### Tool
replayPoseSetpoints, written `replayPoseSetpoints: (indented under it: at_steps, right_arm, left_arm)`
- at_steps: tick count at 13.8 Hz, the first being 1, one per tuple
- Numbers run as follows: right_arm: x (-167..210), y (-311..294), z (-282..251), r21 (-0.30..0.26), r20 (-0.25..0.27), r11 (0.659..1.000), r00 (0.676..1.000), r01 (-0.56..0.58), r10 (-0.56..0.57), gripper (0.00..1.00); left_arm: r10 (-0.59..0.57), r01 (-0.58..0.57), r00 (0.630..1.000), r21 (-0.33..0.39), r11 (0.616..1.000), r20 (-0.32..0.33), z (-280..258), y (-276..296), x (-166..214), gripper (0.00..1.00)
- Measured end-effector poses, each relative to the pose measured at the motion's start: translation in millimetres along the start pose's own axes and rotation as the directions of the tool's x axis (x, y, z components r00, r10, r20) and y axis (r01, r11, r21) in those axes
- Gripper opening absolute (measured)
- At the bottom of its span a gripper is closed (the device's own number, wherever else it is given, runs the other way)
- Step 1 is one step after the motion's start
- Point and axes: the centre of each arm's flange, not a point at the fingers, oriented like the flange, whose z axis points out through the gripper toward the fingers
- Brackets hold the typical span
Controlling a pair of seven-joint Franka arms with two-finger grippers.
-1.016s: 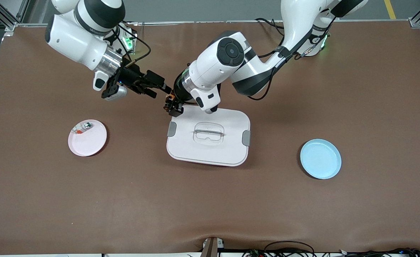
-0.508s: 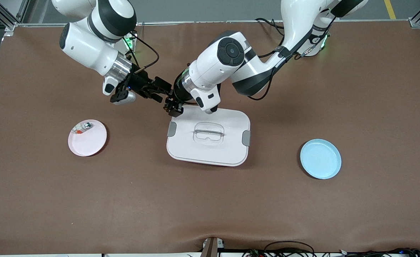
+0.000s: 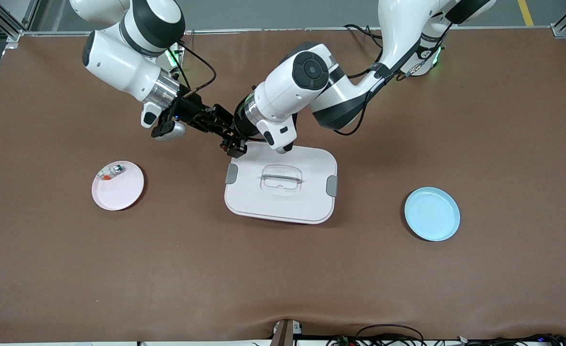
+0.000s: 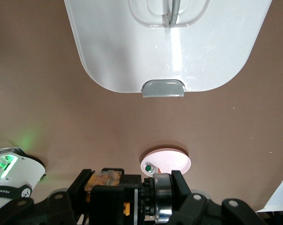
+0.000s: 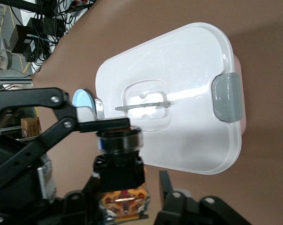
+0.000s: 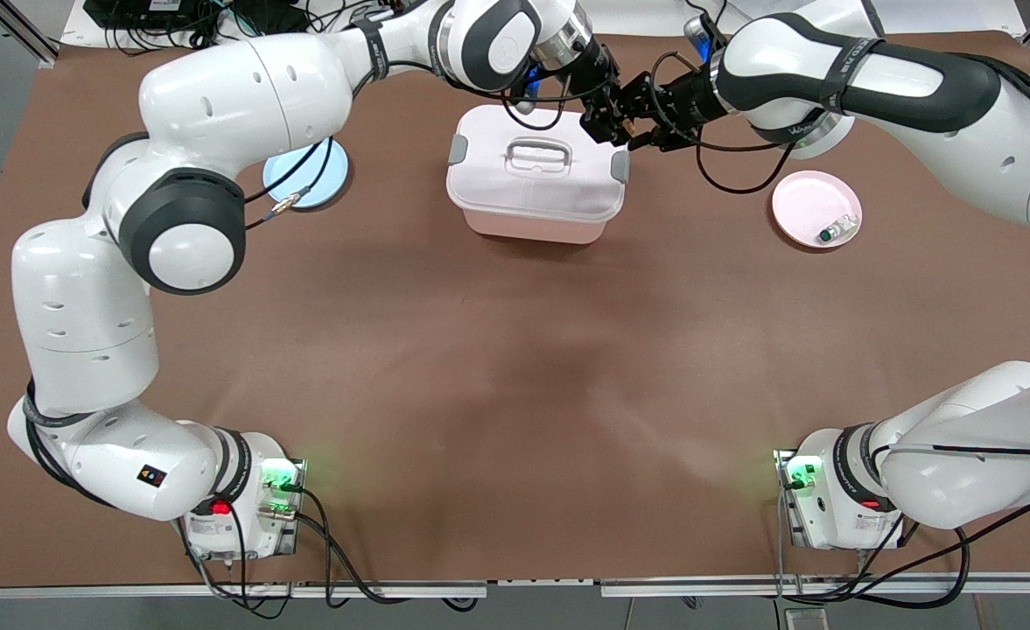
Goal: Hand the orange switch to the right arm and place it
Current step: 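Grasp the switch with the right gripper while the left gripper releases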
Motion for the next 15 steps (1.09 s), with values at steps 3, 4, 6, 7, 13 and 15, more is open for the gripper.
replayPoseSetpoints:
  at_steps: [3,4,6,7,13,15]
  right_arm:
    - [0.1,-0.5,-0.1,0.002,0.0,1.0,1.0,0.009,-0.009,0.42]
    - [0.1,-0.6,-0.1,0.002,-0.001,1.0,1.0,0.01,-0.01,0.42]
    - [0.8,-2.1,-0.9,0.004,-0.004,1.0,1.0,0.013,-0.013,0.42]
    - [0.9,-2.2,-0.9,0.004,-0.004,1.0,1.0,0.017,-0.017,0.42]
    - [7.3,6.5,-1.5,-0.031,0.007,0.963,0.964,0.267,-0.267,0.42]
    - [15.7,17.2,-6.8,-0.102,0.05,0.912,0.918,0.397,-0.394,0.42]
  left_arm:
    - [-0.002,0.002,1.0,0.001,1.0,0.002,0.8,0.3,0.3,0.73]
    - [-0.003,0.003,1.0,0.001,1.0,0.002,0.7,0.5,0.5,0.73]
    - [-0.006,0.006,1.0,-0.001,1.0,0.006,-1.0,1.8,0.8,0.73]
    - [0.003,-0.003,1.0,-0.005,1.0,0.009,-3.4,3.5,0.8,0.79]
    - [0.073,-0.072,0.997,-0.093,0.993,0.008,-59.8,45.7,32.3,1.0]
    - [0.117,-0.12,0.992,-0.079,0.99,-0.035,-92.8,59.6,56.2,1.0]
